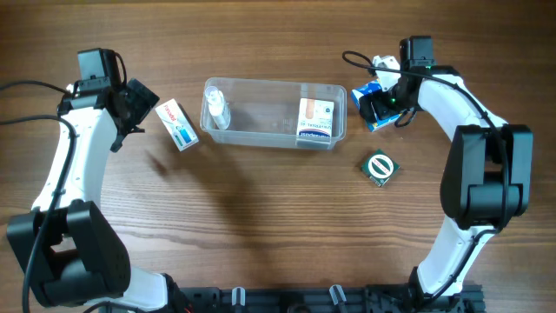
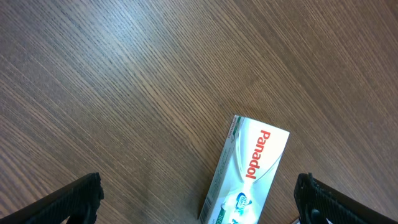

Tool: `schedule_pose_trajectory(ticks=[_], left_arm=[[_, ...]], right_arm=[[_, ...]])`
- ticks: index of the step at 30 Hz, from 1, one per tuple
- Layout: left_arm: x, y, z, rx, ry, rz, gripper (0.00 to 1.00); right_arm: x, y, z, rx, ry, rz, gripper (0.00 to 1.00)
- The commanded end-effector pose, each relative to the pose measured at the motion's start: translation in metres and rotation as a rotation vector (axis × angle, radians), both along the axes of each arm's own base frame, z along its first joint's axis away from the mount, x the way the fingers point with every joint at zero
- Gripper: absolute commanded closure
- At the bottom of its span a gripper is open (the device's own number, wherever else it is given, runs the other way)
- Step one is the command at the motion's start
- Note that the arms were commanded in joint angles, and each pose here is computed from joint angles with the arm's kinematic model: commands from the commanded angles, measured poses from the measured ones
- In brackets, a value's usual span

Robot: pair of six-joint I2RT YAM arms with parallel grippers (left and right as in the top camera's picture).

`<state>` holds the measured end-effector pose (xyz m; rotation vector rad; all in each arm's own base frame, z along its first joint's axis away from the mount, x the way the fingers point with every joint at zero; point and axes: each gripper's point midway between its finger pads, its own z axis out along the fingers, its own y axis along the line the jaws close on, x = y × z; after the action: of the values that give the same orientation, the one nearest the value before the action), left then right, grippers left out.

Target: Pack container

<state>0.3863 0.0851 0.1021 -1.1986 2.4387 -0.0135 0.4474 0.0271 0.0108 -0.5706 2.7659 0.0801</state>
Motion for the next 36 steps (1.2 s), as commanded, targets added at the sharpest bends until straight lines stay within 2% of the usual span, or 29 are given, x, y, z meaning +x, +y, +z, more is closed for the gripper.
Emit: schedule_pose_trajectory(ticks=[1, 15, 19, 22, 24, 30, 36], left_arm=[[0.002, 0.005, 0.001, 0.011, -0.002, 0.016, 0.0], [0.002, 0.005, 0.001, 0.011, -0.002, 0.016, 0.0], [0.002, 0.005, 0.001, 0.011, -0.002, 0.016, 0.0], [0.002, 0.005, 0.001, 0.011, -0.002, 0.016, 0.0], [0.002, 0.005, 0.001, 0.011, -0.002, 0.016, 0.0], [0.002, 0.005, 0.001, 0.011, -0.002, 0.016, 0.0], [0.002, 0.005, 0.001, 0.011, -0.002, 0.016, 0.0]], right_arm=[[-0.006, 0.004, -0.012, 0.01, 0.031, 0.027, 0.01], [-0.008, 0.004, -0.022, 0.009, 0.054, 0.027, 0.02], [-0.009, 0.004, -0.022, 0.01, 0.055, 0.024, 0.1], [-0.009, 0.004, -0.021, 0.01, 0.055, 0.024, 0.21], [-0.008, 0.004, -0.02, 0.01, 0.054, 0.023, 0.23], [-0.003, 0.0, 0.0, 0.0, 0.017, -0.034, 0.24], [0.004, 0.0, 0.055, 0.034, -0.091, -0.111, 0.28]])
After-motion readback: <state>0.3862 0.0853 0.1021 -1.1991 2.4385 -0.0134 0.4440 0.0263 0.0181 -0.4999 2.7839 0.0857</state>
